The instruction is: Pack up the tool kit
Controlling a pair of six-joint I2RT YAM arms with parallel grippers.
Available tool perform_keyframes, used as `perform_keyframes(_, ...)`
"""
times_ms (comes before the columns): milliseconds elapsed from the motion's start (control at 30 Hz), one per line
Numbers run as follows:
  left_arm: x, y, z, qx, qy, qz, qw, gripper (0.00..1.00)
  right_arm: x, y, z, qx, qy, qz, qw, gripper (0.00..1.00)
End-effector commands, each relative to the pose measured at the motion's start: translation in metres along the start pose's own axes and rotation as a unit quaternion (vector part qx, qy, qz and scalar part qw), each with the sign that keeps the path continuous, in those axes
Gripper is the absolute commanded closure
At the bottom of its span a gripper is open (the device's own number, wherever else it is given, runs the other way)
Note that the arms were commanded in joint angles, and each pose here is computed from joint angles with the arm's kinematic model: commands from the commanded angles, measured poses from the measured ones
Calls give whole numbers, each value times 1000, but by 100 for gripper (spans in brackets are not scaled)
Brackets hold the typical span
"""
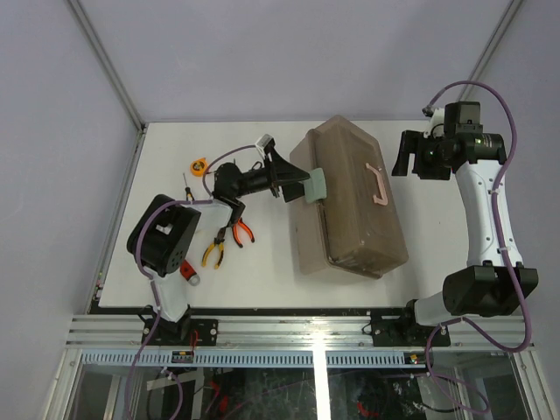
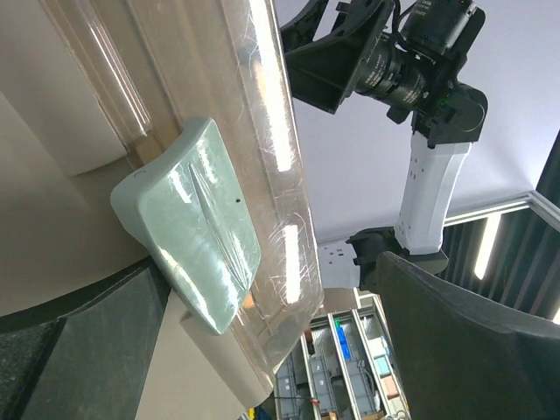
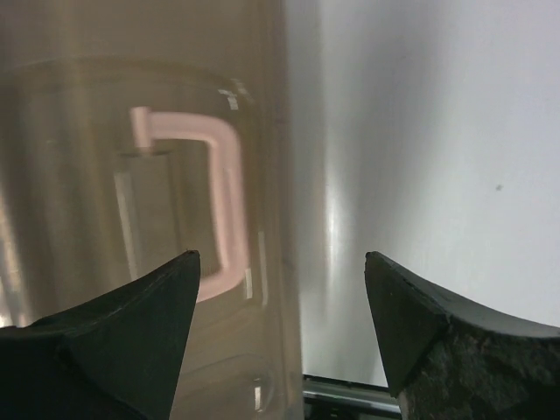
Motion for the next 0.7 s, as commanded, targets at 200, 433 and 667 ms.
perform_keyframes(200,-13,4,19,8,-31,45,998,4,48,-10,13,24,149,5,989,22)
perform_keyframes(433,-4,2,25,13,-25,40,999,4,65,-29,26,66,192,-2,979,23)
perform_keyframes(667,0,0,24,15,-20,38,999,4,54,-29,30,67,155,-4,986,23)
Point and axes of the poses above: each gripper's point midway between its finger pads, its own z axis out along the fingers, its own x axis along the line the jaws close on, y = z × x, the point moved 1 cm from there along -z, back along the fingers, and after that the axes turned 2 degrees about -z, right-handed, at the moved point
